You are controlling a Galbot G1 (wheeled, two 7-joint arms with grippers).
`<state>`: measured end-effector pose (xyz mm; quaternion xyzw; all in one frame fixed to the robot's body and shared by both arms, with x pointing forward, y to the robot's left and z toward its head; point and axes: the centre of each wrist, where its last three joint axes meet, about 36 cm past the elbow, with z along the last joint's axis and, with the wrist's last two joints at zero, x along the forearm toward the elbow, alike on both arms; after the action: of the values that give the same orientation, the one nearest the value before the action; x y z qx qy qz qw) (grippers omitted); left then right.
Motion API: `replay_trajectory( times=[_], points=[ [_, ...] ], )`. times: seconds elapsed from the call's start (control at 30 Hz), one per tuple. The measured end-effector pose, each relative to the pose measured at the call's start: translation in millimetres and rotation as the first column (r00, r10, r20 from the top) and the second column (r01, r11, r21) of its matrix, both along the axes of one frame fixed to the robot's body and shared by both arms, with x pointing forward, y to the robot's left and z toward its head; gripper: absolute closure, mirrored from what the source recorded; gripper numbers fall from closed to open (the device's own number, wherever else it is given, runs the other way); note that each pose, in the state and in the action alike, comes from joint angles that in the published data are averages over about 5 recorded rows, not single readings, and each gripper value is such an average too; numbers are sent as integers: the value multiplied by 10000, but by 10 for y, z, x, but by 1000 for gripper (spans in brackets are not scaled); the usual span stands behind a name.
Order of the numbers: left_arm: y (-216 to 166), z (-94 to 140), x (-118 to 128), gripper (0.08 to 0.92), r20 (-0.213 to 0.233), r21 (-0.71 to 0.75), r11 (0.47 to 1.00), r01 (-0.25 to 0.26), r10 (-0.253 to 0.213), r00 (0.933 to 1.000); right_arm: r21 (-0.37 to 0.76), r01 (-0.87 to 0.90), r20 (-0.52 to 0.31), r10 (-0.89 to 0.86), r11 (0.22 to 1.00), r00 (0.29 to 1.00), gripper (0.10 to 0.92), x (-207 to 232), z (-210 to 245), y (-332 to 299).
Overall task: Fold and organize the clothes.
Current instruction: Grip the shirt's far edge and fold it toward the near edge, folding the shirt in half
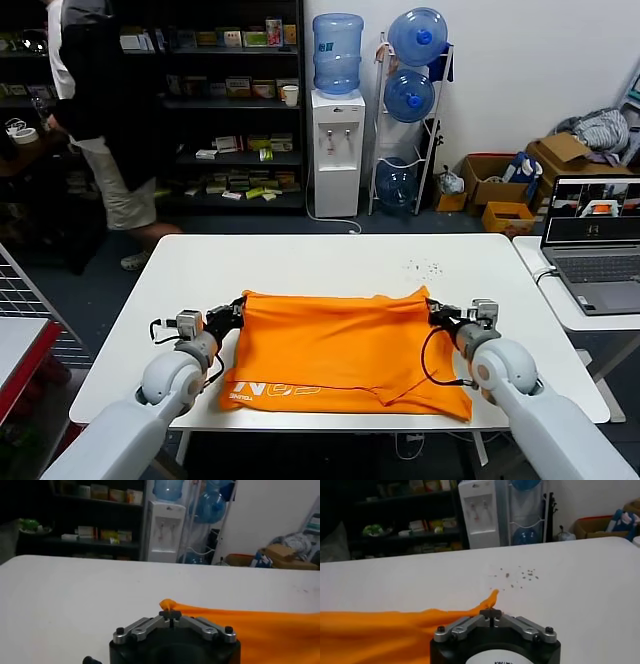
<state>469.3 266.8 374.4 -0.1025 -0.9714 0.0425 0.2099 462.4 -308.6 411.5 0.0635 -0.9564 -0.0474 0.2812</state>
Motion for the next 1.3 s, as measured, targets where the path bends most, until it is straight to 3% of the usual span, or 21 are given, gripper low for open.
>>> replay_trajectory(
  times=[0.57, 1.3],
  points=[
    [-190, 4, -694, 909, -102, 137, 9997, 213, -211, 9997, -179, -365, -475, 356, 9992, 9982, 898, -649, 179, 71],
    [-246, -16, -1032, 909, -242, 355, 9994, 48, -40, 9997, -195, -470, -942, 450, 9987, 9945, 898, -898, 126, 115]
  ],
)
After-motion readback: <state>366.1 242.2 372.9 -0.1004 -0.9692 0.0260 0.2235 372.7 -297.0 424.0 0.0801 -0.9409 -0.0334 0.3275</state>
